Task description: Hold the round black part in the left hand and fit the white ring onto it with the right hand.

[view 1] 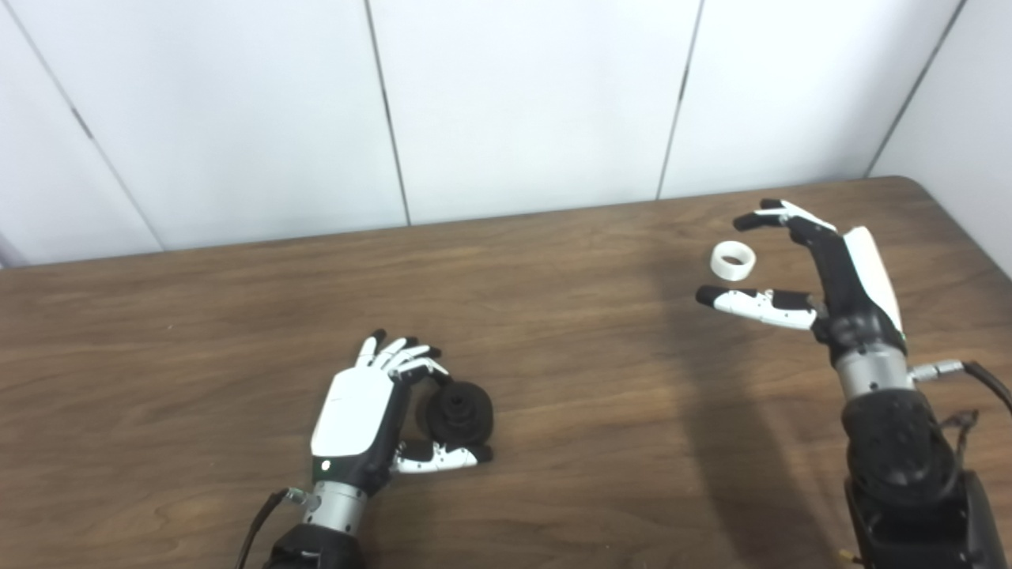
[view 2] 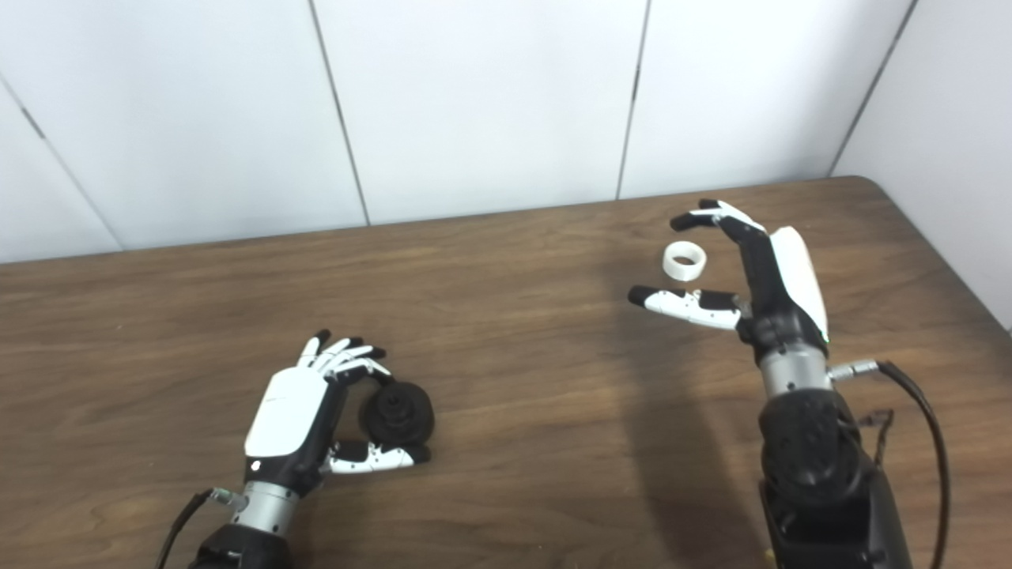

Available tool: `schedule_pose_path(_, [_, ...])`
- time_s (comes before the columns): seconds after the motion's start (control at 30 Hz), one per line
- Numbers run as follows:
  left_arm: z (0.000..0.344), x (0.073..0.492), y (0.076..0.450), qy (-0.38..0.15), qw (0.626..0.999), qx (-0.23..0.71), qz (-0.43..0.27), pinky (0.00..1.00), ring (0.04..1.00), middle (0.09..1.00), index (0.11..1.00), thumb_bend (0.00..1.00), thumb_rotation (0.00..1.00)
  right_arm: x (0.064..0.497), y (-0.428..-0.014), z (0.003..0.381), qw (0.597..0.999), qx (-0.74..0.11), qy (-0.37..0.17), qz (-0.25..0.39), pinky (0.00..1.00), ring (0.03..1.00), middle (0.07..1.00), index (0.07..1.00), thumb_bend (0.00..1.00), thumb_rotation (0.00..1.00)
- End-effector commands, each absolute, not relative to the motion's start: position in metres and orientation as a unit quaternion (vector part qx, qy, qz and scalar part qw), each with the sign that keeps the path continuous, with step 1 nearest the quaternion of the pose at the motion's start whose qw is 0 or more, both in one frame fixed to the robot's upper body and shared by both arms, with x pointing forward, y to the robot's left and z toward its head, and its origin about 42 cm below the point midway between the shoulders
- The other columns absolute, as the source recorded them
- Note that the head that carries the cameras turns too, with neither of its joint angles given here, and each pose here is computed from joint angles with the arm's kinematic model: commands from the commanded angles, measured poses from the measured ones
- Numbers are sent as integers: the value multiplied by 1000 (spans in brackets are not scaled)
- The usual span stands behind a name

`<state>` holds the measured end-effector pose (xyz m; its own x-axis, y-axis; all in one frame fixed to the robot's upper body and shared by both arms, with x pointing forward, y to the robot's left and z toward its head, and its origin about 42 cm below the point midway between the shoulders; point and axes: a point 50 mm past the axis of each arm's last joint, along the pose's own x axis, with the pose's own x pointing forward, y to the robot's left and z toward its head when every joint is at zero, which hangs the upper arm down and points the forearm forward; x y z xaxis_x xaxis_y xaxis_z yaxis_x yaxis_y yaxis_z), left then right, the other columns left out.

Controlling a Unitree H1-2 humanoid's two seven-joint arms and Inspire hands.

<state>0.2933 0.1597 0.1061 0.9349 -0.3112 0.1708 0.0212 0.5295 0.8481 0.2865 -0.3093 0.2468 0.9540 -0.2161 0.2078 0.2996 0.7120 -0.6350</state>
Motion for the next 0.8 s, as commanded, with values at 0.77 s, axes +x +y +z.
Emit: schedule_pose_path(0.77, [58, 265, 165, -97, 857, 490, -125, 1000, 866, 773, 484, 524, 54, 367, -350, 272, 874, -460, -26, -156, 809, 919, 908, 711, 840, 218])
